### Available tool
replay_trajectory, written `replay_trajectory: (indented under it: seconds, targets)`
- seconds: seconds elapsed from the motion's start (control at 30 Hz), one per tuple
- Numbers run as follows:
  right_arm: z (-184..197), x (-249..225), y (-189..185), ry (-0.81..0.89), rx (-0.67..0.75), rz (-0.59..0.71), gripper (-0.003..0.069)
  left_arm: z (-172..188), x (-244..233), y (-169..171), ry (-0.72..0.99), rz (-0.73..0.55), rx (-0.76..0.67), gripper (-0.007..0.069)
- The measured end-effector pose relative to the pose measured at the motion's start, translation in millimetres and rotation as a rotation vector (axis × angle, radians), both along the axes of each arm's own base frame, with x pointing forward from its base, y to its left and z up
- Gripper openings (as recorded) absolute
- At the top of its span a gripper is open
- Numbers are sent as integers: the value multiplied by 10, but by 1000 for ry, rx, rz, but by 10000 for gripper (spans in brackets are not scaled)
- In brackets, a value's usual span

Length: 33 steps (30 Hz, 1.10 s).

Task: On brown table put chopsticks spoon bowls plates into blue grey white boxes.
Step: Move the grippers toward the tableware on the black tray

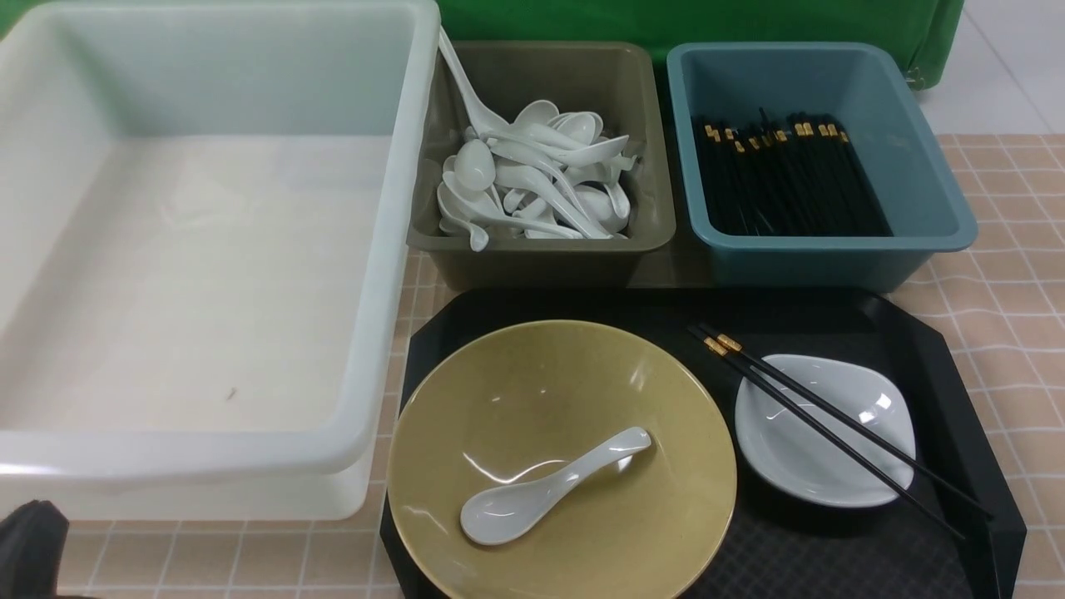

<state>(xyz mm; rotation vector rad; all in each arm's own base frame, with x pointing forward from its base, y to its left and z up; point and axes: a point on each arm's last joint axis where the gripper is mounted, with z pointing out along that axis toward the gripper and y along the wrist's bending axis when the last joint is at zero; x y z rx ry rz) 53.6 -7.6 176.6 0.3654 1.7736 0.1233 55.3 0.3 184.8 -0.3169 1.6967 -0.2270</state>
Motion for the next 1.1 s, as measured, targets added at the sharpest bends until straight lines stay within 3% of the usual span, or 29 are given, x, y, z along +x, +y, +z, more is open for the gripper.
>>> replay_trajectory:
  seconds: [0.17, 0.27, 0.3, 0.33, 0.43, 0.77, 0.97, 1.1]
  targets:
    - [0, 0, 0, -32, 277, -68, 236, 82, 9, -42, -93, 19, -617, 1]
    - [2, 0, 0, -65, 540, -131, 236, 104, 10, -55, -108, 22, -850, 1]
    - [2, 0, 0, -65, 540, -131, 236, 106, 10, -56, -110, 22, -864, 1]
    - [2, 1, 0, -81, 670, -162, 236, 110, 10, -56, -114, 22, -893, 1]
    - [3, 1, 1, -102, 841, -203, 236, 115, 10, -53, -120, 23, -899, 1]
    - [3, 1, 1, -104, 860, -207, 236, 145, 11, -26, -164, 37, -910, 1]
    - [135, 24, 18, -215, 660, -88, 236, 191, 8, 9, -223, 57, -983, 1]
    - [442, -9, 52, -233, 470, 19, 218, 497, -51, -16, -279, -3, -779, 1]
